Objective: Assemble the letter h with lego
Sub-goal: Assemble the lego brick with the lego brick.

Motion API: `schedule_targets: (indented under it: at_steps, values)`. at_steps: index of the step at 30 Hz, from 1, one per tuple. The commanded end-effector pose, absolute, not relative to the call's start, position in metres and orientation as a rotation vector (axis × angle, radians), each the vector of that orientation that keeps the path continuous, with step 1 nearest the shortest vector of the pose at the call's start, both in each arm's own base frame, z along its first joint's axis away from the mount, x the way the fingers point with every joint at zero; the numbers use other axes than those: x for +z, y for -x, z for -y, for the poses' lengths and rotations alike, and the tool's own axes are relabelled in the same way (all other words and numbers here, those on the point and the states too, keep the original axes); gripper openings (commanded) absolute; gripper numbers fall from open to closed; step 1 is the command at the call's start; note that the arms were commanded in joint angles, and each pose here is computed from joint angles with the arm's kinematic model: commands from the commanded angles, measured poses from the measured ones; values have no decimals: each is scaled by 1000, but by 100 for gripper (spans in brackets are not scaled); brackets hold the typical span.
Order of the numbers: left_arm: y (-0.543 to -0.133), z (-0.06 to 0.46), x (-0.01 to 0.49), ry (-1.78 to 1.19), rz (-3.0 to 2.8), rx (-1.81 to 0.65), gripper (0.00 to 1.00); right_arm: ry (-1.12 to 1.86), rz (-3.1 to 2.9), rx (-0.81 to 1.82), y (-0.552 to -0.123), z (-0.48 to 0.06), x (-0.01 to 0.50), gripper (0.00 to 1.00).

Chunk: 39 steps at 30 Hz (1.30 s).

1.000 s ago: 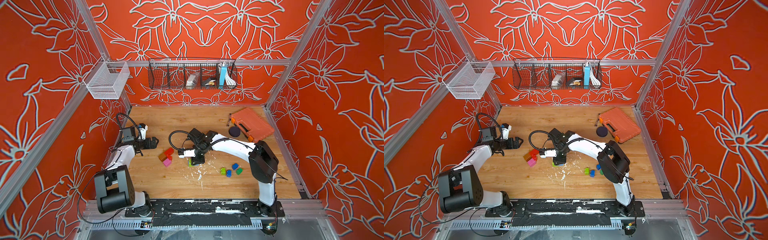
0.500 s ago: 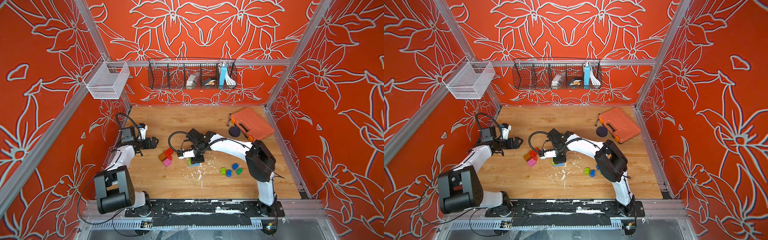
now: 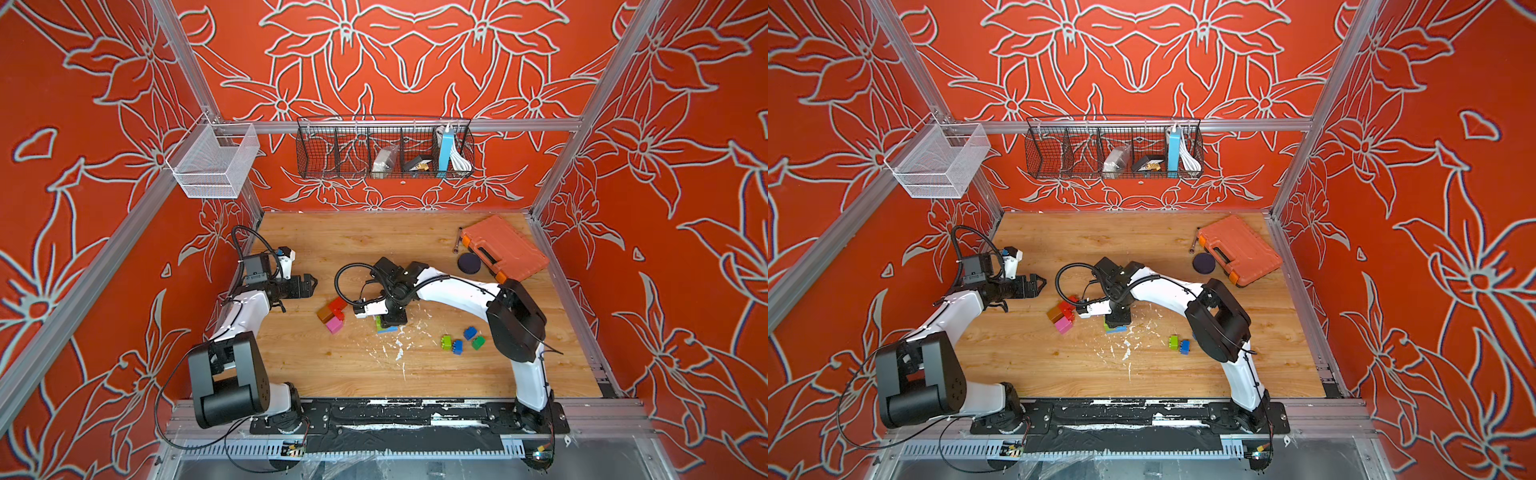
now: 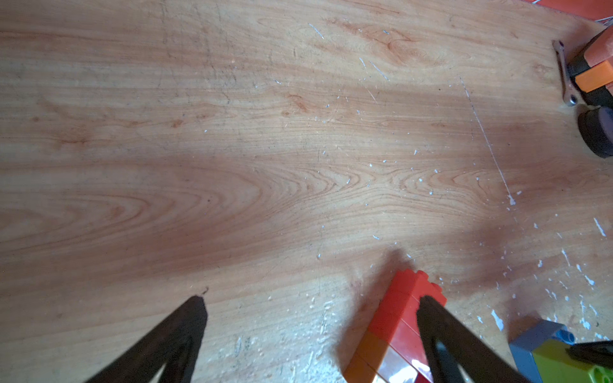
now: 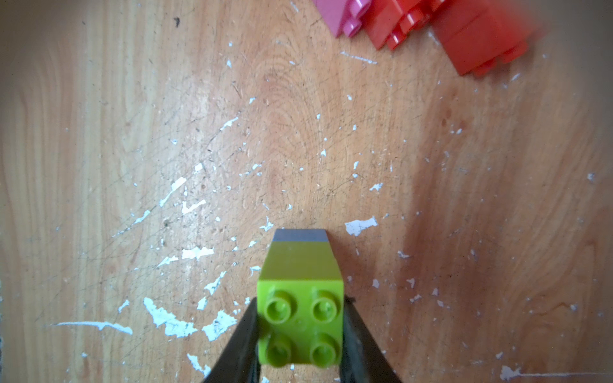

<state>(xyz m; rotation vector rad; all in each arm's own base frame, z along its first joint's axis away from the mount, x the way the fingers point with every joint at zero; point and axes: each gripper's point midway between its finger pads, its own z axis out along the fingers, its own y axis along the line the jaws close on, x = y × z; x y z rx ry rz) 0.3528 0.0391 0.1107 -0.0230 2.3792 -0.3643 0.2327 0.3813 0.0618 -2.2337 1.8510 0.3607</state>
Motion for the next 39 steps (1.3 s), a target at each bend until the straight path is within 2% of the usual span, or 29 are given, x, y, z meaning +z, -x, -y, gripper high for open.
schedule_targets:
  at_steps: [1, 7, 12, 16, 20, 26, 29, 30, 31, 34, 39]
  values:
    - [-349, -36, 114, 3, -2368, -380, 99, 2457, -2026, 158, -210, -340, 3, 22]
    - [-349, -36, 114, 1, -2367, -381, 99, 2540, -2140, 151, -194, -326, -26, 20]
    - [-350, -36, 114, 4, -2372, -383, 99, 2462, -2184, 105, -202, -329, -19, 21]
    - [-349, -35, 114, -4, -2369, -390, 99, 2177, -2209, 120, -233, -351, 27, 21]
    - [-350, -36, 113, 4, -2376, -389, 99, 1877, -2283, 160, -267, -348, 66, 22]
    - [-350, -35, 114, 1, -2373, -399, 99, 1605, -2449, 50, -315, -309, 62, 23]
    - [-349, -34, 114, -4, -2368, -399, 99, 1539, -2506, 61, -326, -301, 56, 29]
    - [-349, -34, 114, -6, -2368, -402, 99, 1525, -2519, 52, -327, -299, 56, 34]
    - [-349, -34, 113, -2, -2372, -403, 99, 1502, -2532, 44, -330, -297, 58, 43]
    - [-350, -35, 114, 2, -2375, -401, 99, 1422, -2521, 119, -331, -301, 76, 55]
    - [-350, -34, 113, -4, -2376, -412, 99, 1307, -2492, 169, -329, -291, 116, 64]
